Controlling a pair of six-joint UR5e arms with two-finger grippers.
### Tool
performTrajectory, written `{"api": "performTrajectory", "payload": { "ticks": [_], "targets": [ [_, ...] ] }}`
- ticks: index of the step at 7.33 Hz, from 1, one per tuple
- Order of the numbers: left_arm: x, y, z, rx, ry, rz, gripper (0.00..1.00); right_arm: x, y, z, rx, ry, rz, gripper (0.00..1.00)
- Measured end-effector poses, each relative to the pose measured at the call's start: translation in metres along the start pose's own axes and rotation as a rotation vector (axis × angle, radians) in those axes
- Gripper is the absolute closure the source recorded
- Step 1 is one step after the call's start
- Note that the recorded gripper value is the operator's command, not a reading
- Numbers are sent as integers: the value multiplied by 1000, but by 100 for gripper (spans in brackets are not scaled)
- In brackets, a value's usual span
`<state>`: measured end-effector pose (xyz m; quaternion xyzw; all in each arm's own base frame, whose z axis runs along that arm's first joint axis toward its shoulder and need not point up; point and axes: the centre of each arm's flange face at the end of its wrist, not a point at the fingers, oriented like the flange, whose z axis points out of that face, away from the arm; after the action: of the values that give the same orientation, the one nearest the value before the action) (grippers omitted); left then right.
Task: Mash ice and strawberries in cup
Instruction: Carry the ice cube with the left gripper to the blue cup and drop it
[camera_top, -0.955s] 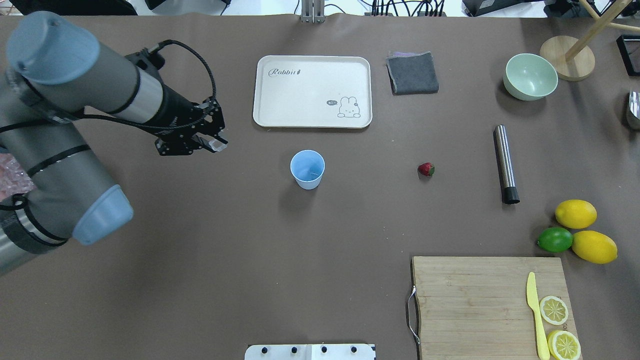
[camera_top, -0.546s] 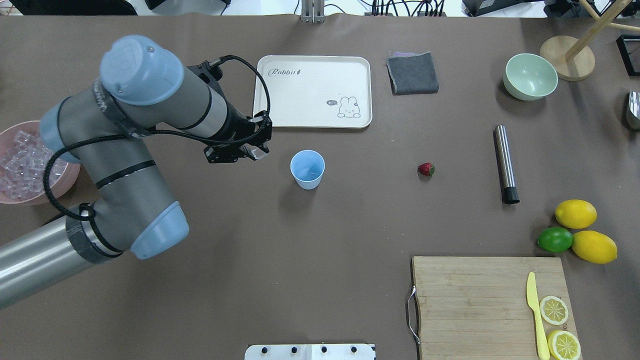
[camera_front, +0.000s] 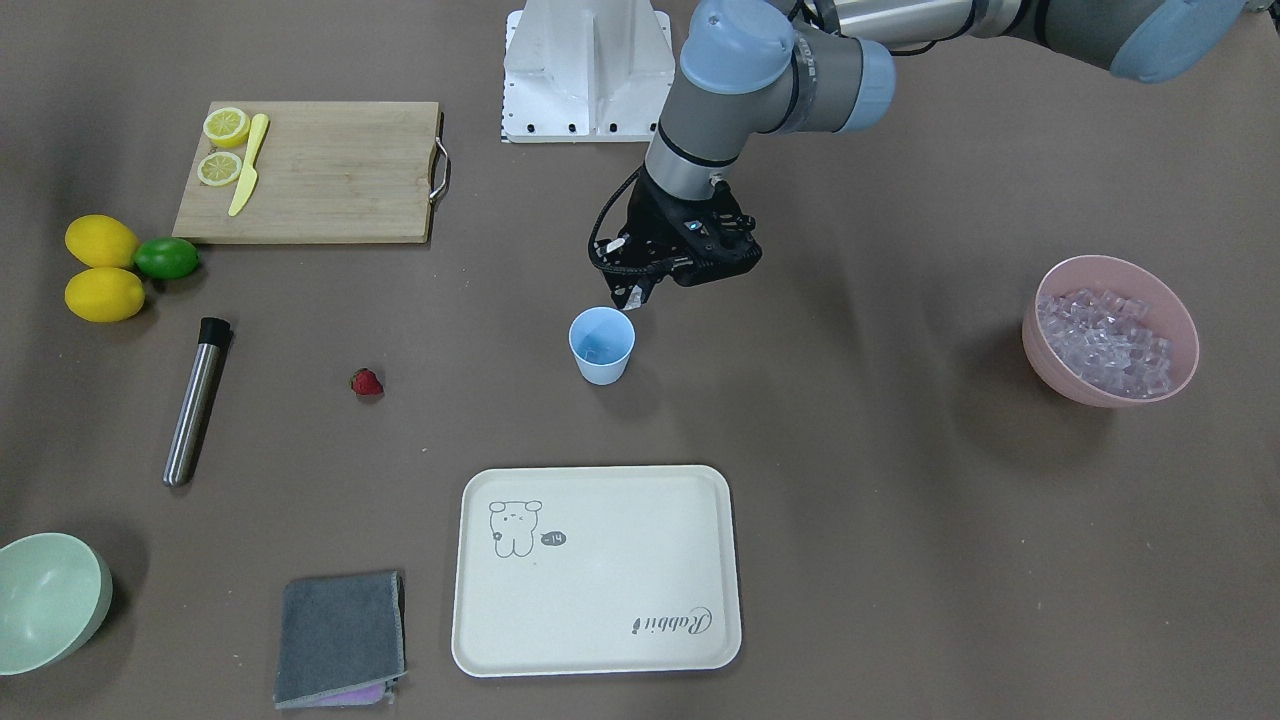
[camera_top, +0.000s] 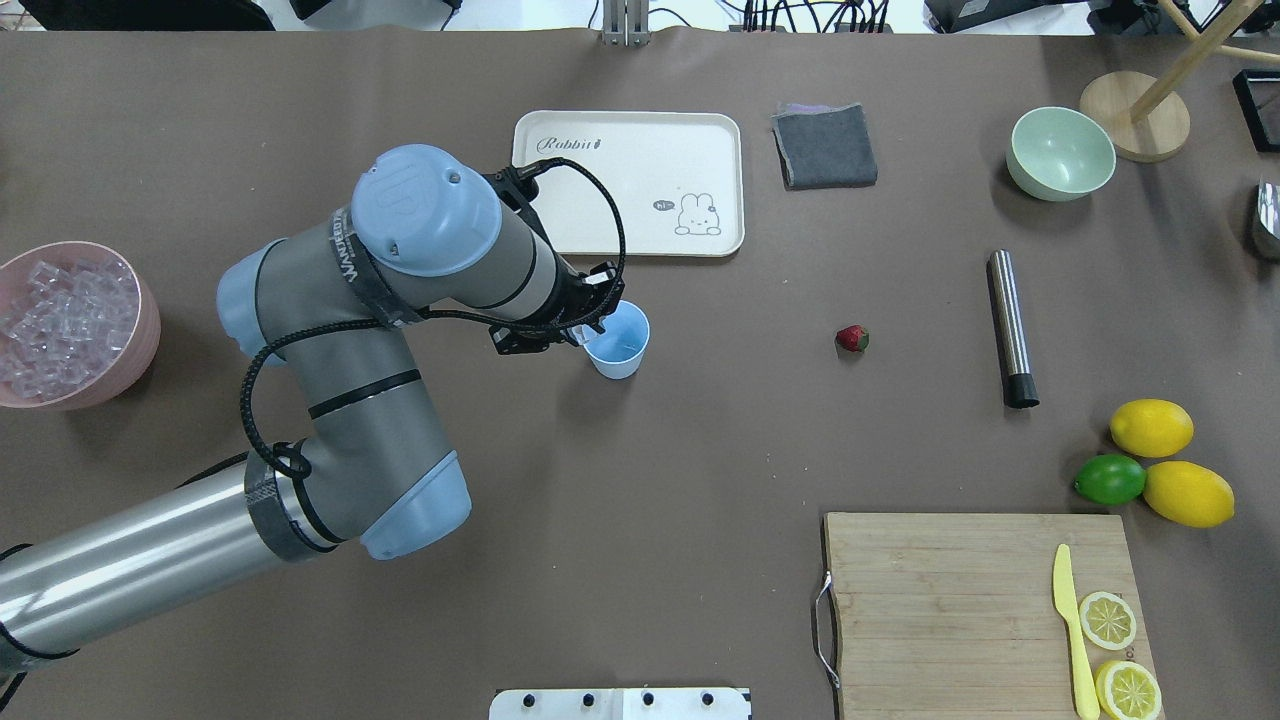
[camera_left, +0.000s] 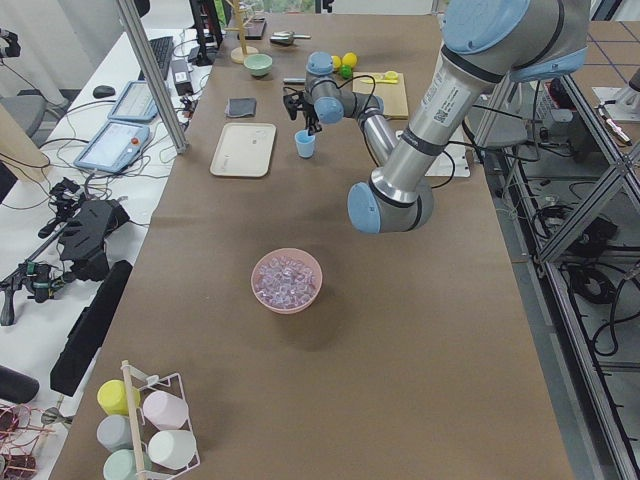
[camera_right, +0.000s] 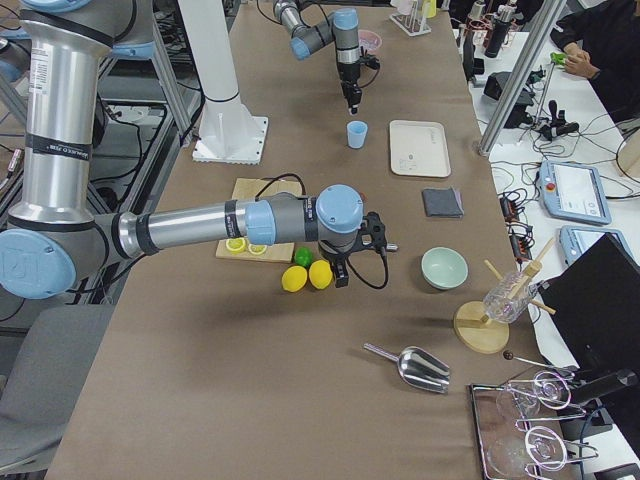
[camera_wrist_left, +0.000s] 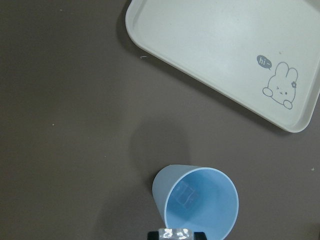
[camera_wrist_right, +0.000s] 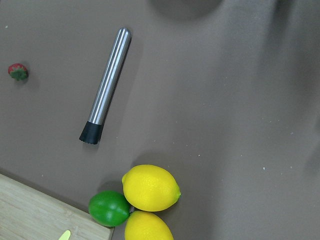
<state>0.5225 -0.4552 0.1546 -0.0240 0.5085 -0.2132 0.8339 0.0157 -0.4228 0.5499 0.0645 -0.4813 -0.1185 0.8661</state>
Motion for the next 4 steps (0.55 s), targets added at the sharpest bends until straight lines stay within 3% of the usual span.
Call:
{"api": "performTrajectory", "payload": {
  "ticks": [1,2,3,4],
  "targets": [
    [4,-2,8,9,6,4,100,1,1,1,-2,0,2,0],
    [5,-5,16,13,14,7,76,2,3,2,-4,0,3,0],
    [6,-6,21,15,21,9,31,2,4,2,-5,0,4,0],
    [7,-7,24,15,23,10,3,3,5,2,-5,0,3,0]
  ]
}}
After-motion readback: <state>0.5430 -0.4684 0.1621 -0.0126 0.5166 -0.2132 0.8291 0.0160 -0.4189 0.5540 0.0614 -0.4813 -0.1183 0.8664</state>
